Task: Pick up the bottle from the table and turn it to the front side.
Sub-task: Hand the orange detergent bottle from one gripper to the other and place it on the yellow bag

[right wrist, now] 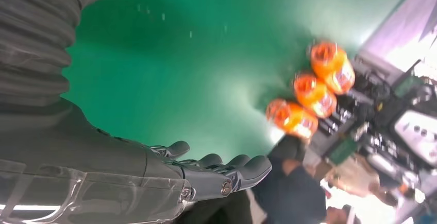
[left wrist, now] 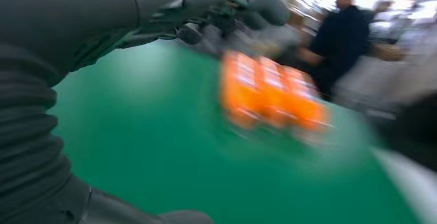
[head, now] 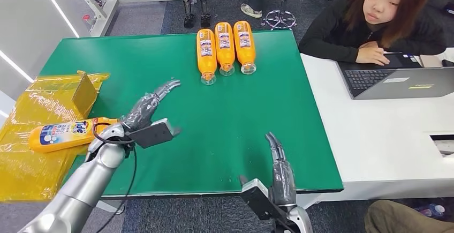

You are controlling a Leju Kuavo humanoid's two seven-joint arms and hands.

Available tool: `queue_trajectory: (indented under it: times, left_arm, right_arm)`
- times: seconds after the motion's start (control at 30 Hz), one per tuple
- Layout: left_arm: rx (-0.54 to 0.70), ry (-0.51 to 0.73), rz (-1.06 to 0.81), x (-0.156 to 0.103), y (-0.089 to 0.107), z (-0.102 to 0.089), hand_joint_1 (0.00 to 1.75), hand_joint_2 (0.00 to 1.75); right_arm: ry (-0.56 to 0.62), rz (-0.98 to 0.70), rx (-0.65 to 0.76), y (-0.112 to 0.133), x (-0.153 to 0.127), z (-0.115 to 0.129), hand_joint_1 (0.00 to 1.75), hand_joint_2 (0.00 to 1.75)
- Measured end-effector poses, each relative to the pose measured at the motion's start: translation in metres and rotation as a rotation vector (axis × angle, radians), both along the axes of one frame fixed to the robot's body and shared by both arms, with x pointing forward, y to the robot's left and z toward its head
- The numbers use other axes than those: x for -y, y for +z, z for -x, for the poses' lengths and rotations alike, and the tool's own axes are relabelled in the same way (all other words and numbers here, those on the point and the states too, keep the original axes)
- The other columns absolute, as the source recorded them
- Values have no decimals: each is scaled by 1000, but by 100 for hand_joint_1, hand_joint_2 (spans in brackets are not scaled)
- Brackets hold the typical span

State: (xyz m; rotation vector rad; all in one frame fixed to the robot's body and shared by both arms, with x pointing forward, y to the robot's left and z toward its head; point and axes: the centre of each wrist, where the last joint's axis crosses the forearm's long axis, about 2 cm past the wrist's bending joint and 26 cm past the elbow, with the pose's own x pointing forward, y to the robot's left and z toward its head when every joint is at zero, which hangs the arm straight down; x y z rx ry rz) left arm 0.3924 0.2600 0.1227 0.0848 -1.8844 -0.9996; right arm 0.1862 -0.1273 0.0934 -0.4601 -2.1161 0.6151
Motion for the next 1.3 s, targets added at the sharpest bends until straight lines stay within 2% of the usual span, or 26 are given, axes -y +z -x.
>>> queue_trajectory:
  times: [0.1, 0.43, 0.7, 0.93, 1.1, 1.3]
  left_arm:
    - [-38, -106, 216, 21, 2, 13, 0, 175]
    - [-120, -305, 545, 56, 6, 41, 0, 175]
    - [-151, -344, 679, 69, -2, 60, 0, 175]
    - [-202, -370, 791, 78, -11, 75, 0, 175]
    - [-218, -381, 836, 85, -15, 85, 0, 175]
    - [-194, -415, 862, 94, -11, 92, 0, 175]
  right_arm:
    - [-54, -2, 23, 5, 12, 1, 0, 175]
    - [-204, 26, 116, 17, 53, 11, 0, 175]
    - [-346, 76, 223, 40, 90, 18, 0, 175]
    - [-419, 113, 318, 60, 120, 33, 0, 175]
    - [-435, 77, 358, 75, 140, 47, 0, 175]
    - [-336, -30, 307, 81, 142, 48, 0, 175]
